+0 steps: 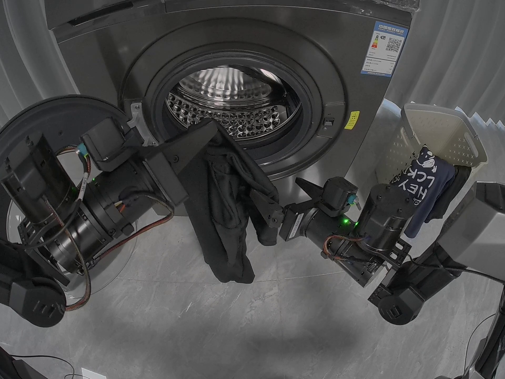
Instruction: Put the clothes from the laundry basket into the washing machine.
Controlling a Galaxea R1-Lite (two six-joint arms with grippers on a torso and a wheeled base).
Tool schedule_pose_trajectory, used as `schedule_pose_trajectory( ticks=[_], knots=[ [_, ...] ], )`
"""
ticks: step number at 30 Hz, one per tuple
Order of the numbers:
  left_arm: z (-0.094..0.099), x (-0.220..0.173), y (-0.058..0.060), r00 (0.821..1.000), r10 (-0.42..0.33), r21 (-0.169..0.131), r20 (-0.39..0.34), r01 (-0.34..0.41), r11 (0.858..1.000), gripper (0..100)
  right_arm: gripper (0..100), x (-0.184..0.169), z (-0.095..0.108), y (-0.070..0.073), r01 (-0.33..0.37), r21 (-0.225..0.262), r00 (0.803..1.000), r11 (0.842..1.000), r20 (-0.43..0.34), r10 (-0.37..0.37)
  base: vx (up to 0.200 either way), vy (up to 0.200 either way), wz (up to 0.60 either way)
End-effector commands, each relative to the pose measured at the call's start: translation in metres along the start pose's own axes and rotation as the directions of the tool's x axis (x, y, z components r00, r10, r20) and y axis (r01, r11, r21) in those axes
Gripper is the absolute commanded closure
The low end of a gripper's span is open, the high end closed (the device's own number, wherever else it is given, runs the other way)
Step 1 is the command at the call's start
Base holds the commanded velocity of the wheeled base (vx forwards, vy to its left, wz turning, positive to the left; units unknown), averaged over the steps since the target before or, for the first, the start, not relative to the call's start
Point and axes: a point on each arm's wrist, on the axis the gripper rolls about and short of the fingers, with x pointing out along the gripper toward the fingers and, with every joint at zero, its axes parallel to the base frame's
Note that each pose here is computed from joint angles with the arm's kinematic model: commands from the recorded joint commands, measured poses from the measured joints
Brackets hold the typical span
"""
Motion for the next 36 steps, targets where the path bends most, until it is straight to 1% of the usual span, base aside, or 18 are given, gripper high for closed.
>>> schedule_pose_trajectory(
  ticks=[1,3,6,8,12,15,19,20,23,24,26,29,31,34,35,36],
  knots=[
    [0.001,0.000,0.000,1.000,-0.001,0.000,0.003,0.001,1.000,100,0,0.000,-0.012,-0.001,0.001,-0.010,1.000,1.000,-0.026,-0.001,0.000,0.000,0.00],
    [0.001,-0.001,-0.001,1.000,-0.002,0.000,0.004,0.002,1.000,100,0,0.005,-0.020,0.000,-0.006,-0.019,1.000,1.000,-0.022,0.006,0.000,0.000,0.00],
    [0.001,-0.001,-0.001,1.000,-0.001,0.000,0.001,0.001,1.000,100,0,0.012,-0.024,0.001,-0.013,-0.034,1.000,0.999,-0.009,0.013,0.000,0.000,0.00],
    [0.000,-0.001,-0.001,1.000,-0.004,-0.001,0.001,0.004,1.000,100,0,0.017,-0.026,0.002,-0.016,-0.035,1.000,0.999,0.000,0.016,0.000,0.000,0.00],
    [0.000,-0.001,-0.001,1.000,-0.004,-0.001,0.001,0.004,1.000,100,0,0.030,-0.022,-0.001,-0.015,-0.039,0.999,0.999,0.040,0.017,0.000,0.000,0.00],
    [-0.002,-0.001,-0.002,1.000,-0.004,-0.003,-0.006,0.004,1.000,100,0,0.038,-0.013,0.000,-0.020,-0.036,0.996,0.999,0.084,0.023,0.000,0.000,0.00],
    [-0.003,-0.003,0.000,1.000,0.001,-0.004,-0.014,-0.002,1.000,100,0,0.038,-0.009,0.001,-0.025,-0.035,0.994,0.999,0.103,0.028,0.000,0.000,0.00],
    [-0.005,-0.003,0.001,1.000,0.005,-0.003,-0.020,-0.005,1.000,100,100,0.037,-0.007,0.003,-0.028,-0.034,0.994,0.999,0.107,0.032,0.000,0.000,0.00],
    [-0.008,-0.004,0.002,0.999,0.009,-0.005,-0.032,-0.009,1.000,100,100,0.034,0.002,0.006,-0.037,-0.032,0.991,0.999,0.126,0.041,0.000,0.000,0.00],
    [-0.010,-0.003,0.003,0.999,0.012,-0.006,-0.041,-0.013,1.000,100,100,0.028,0.011,0.009,-0.045,-0.032,0.989,0.998,0.138,0.049,0.000,0.000,0.00],
    [-0.014,-0.001,0.004,0.998,0.017,-0.010,-0.053,-0.017,1.000,100,100,0.020,0.020,0.011,-0.057,-0.032,0.988,0.998,0.140,0.061,0.000,0.000,0.00],
    [-0.019,0.001,0.006,0.997,0.019,-0.012,-0.069,-0.020,1.000,100,100,0.010,0.027,0.012,-0.071,-0.033,0.988,0.997,0.137,0.075,0.000,0.000,0.00],
    [-0.021,0.001,0.005,0.997,0.014,-0.015,-0.075,-0.015,1.000,100,100,0.001,0.034,0.013,-0.077,-0.032,0.987,0.997,0.137,0.081,0.000,0.000,0.00],
    [-0.021,0.002,0.005,0.997,0.008,-0.016,-0.078,-0.009,1.000,100,100,-0.008,0.040,0.018,-0.093,-0.028,0.985,0.995,0.140,0.096,0.000,0.000,0.00],
    [-0.023,0.001,0.005,0.996,0.001,-0.018,-0.088,-0.003,1.000,100,100,-0.016,0.048,0.023,-0.110,-0.023,0.982,0.994,0.151,0.113,0.000,0.000,0.00],
    [-0.024,0.001,0.005,0.996,0.001,-0.019,-0.093,-0.003,1.000,100,100,-0.019,0.051,0.025,-0.119,-0.019,0.981,0.993,0.154,0.120,0.000,0.000,0.00]
  ],
)
